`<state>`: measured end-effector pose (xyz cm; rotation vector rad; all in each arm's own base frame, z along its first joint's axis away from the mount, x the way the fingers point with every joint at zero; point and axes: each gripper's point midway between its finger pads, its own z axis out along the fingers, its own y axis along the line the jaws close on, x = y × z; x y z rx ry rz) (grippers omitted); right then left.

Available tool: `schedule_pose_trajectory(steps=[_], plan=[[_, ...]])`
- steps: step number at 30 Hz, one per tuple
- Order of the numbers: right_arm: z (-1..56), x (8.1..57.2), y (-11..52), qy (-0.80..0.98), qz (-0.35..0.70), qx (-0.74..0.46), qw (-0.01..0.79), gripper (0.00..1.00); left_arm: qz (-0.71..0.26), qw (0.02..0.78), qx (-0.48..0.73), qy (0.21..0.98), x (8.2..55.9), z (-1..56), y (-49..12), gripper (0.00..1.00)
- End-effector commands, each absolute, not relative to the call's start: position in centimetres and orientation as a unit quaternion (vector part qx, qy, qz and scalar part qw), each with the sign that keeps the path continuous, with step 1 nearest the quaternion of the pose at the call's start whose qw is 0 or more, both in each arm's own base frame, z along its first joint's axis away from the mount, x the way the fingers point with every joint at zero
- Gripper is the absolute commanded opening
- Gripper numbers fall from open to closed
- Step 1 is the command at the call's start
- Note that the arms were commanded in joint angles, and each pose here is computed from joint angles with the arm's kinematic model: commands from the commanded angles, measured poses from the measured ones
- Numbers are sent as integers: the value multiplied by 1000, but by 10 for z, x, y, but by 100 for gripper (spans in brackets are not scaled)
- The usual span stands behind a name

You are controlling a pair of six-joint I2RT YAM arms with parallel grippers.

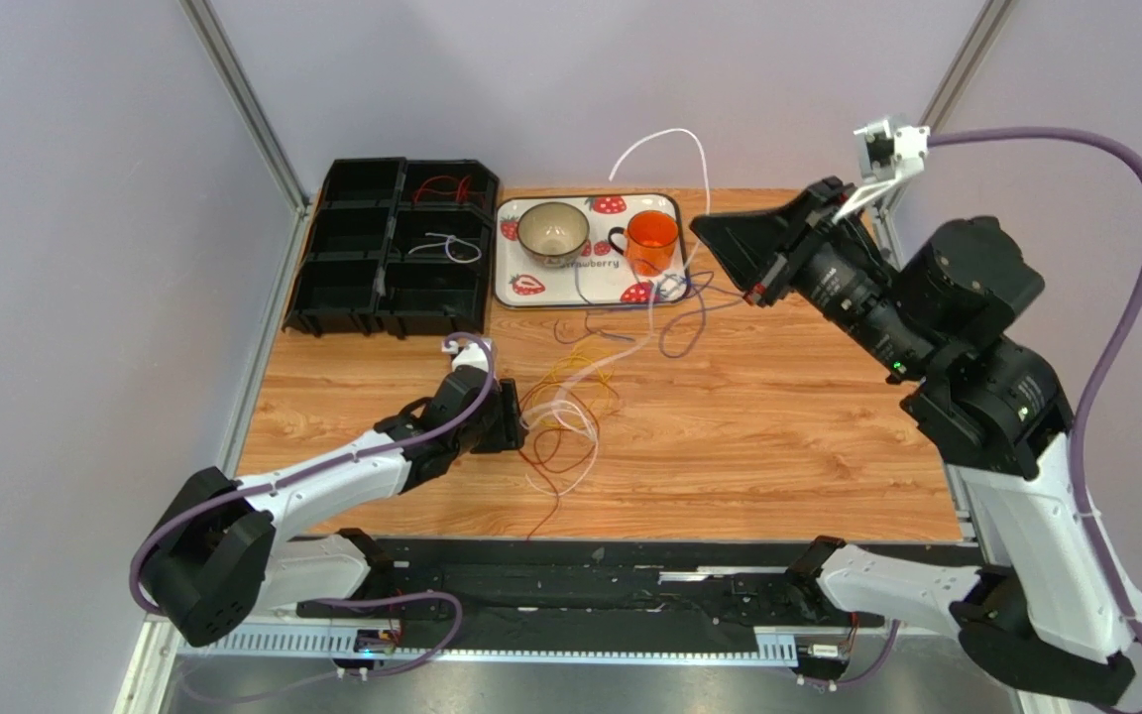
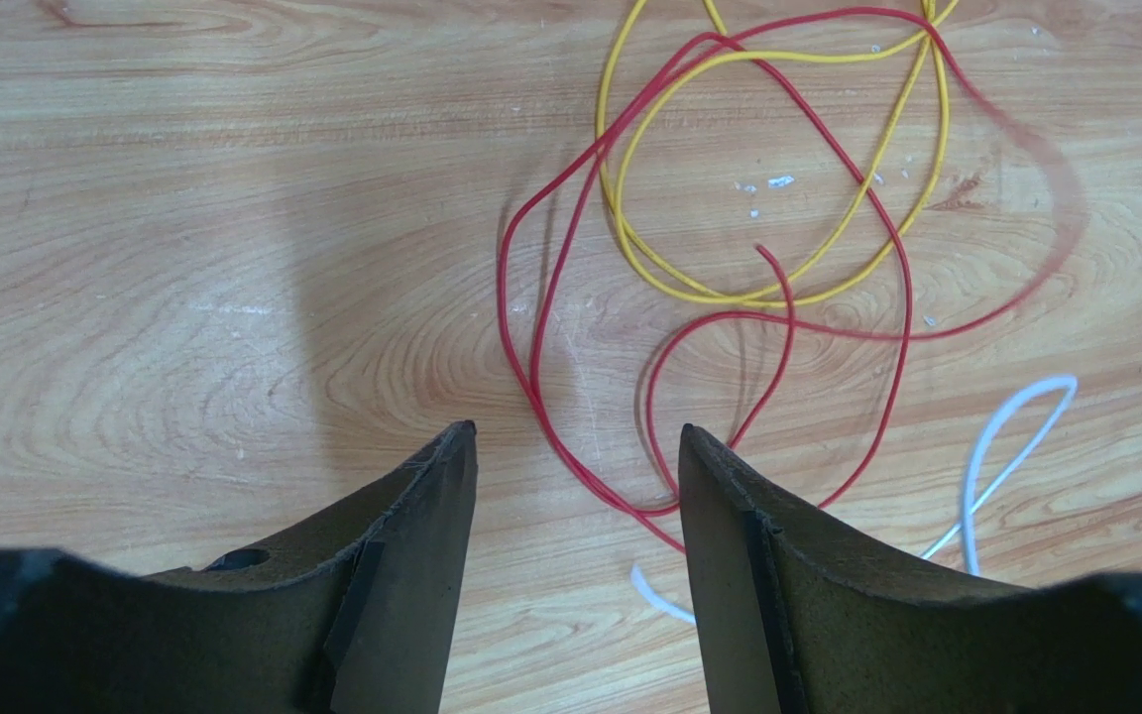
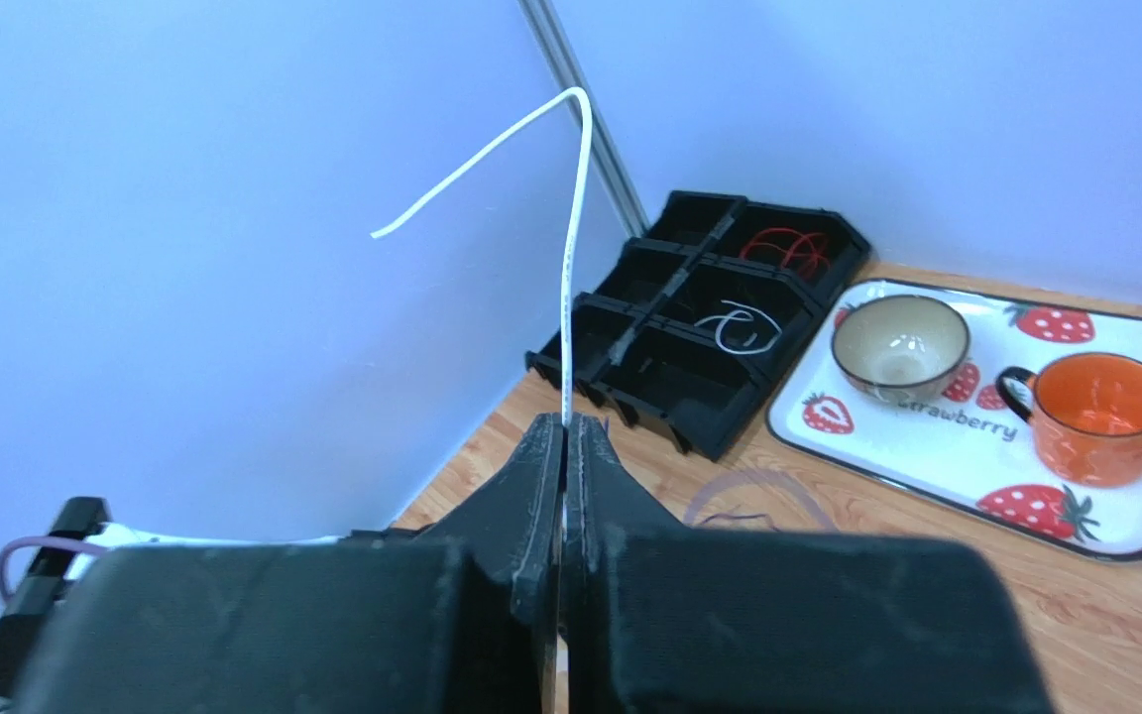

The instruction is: Untangle the cables

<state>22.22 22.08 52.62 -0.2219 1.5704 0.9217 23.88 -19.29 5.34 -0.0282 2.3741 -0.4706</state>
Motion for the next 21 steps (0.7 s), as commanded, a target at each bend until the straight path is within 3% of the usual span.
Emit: schedule_pose_trajectory(steps=[1, 3, 5, 13, 21], plan=[[376, 273, 260, 805, 304, -118, 495, 0, -196, 372, -19, 907, 250, 70, -202, 61], [310, 278, 264, 854, 261, -120, 433, 0, -196, 370, -18, 908, 250, 69, -203, 61], [289, 277, 261, 870, 244, -118, 412, 0, -196, 370, -18, 908, 249, 69, -203, 61], [397, 270, 253, 794, 295, -132, 514, 0, -196, 370, -9, 908, 249, 71, -206, 60], [362, 265, 246, 813, 285, -120, 493, 0, -305, 482, 108, 814, 223, 134, -240, 63]])
